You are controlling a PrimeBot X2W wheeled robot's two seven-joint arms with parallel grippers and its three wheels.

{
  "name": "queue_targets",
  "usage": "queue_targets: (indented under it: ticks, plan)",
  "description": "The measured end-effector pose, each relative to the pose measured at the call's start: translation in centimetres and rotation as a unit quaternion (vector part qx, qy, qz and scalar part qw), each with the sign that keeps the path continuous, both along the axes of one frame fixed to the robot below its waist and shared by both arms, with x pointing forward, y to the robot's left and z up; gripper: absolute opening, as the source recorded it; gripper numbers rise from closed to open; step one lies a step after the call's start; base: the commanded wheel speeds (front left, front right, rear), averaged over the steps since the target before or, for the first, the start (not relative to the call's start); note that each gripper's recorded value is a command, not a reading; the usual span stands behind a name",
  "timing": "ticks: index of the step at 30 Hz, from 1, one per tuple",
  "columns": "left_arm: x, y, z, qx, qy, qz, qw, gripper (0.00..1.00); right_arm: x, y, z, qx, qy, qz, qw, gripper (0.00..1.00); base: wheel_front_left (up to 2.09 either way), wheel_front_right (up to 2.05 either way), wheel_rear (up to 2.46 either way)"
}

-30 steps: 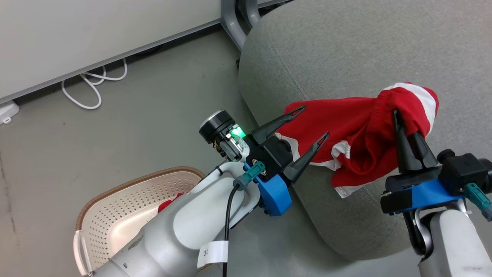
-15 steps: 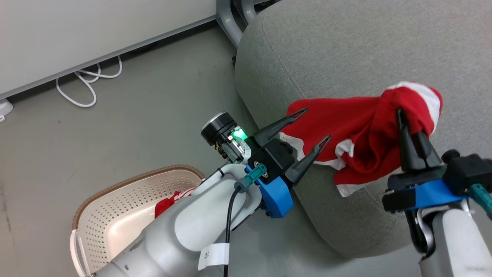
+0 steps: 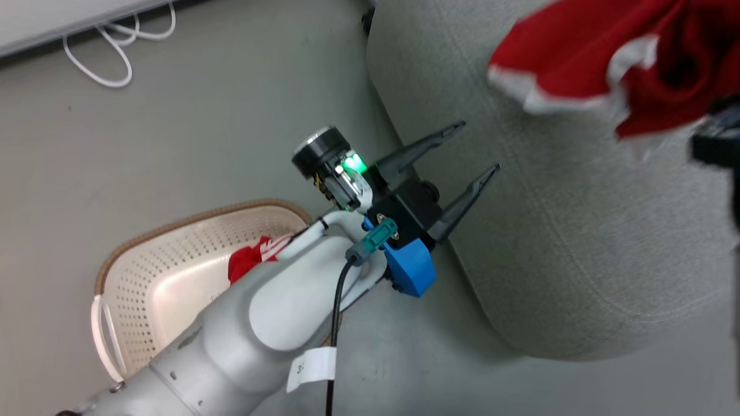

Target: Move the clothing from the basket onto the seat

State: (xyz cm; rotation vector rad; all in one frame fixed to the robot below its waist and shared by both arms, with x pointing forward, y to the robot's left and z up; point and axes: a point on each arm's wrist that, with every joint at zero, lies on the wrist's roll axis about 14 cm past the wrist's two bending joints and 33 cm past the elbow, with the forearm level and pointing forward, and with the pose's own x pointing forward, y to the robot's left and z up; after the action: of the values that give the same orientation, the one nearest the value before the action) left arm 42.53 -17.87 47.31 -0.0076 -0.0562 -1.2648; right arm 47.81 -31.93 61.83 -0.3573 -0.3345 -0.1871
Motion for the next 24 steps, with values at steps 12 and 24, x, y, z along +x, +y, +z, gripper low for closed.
queue_targets:
  ticks: [12,24]
  plan:
    - [5.5,2.7,-6.4,0.016,0.023,0.038,0.999,1.00,6.4,-7.8,4.2,-0.098,-0.051,-0.082,0.990,0.00,0.00,0.00,0.00]
    - [6.9,4.6,-12.5,0.039,0.063,0.055,0.996,1.00,9.1,-12.8,-9.4,-0.025,0.088,-0.145,0.985,0.00,0.00,0.00,0.00]
